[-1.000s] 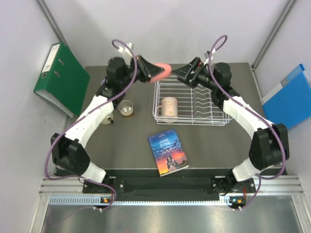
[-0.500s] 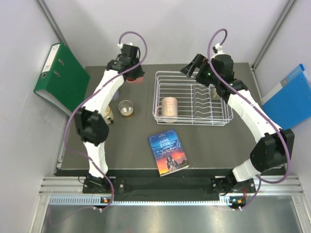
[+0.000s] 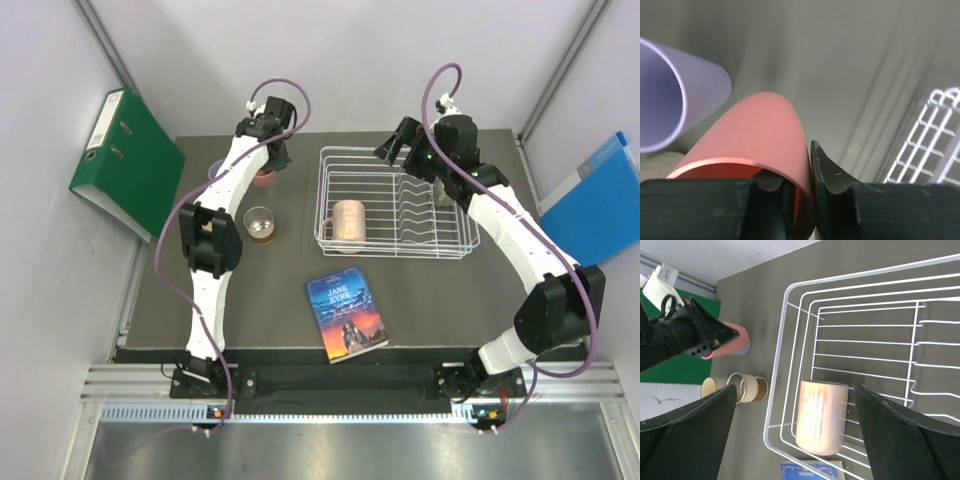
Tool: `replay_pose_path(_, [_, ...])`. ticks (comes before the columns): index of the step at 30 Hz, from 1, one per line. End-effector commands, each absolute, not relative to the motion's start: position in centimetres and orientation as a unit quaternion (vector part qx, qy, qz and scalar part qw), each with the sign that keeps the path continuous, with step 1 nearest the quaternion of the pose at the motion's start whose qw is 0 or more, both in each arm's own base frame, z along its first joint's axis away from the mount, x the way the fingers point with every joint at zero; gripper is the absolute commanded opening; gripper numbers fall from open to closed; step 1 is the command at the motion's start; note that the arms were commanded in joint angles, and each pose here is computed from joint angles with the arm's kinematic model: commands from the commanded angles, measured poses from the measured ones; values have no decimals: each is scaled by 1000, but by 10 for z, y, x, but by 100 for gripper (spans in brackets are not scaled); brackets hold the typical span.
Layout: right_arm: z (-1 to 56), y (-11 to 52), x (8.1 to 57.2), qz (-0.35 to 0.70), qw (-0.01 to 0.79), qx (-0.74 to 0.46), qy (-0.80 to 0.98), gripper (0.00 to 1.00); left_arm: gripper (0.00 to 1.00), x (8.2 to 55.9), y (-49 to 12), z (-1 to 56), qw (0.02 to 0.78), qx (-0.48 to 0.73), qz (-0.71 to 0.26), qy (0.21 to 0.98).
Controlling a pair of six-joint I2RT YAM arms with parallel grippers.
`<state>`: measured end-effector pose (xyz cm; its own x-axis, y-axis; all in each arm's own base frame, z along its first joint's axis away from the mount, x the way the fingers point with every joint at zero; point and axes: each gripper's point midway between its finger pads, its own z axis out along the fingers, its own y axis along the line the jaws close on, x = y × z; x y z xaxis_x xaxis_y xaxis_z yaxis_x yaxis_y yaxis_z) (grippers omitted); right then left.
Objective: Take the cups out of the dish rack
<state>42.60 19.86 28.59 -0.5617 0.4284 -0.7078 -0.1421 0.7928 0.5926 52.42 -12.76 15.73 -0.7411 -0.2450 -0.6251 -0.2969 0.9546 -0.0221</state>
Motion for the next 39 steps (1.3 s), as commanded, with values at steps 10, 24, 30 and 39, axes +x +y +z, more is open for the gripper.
replay_pose_path(10, [282, 202, 438, 289, 464, 77, 834, 99, 0, 549, -105, 93, 273, -186, 12, 944])
replay_pose_path(24, [265, 207, 446, 288, 446, 78, 844, 99, 37, 555, -115, 93, 275, -184, -21, 944])
replay_pose_path(30, [264, 207, 443, 289, 446, 77, 844, 100, 54, 555, -117, 110, 288, -185, -28, 939])
replay_pose_path(39, [264, 205, 434, 287, 451, 76, 842, 100, 88, 561, -132, 161, 344, -176, -61, 921])
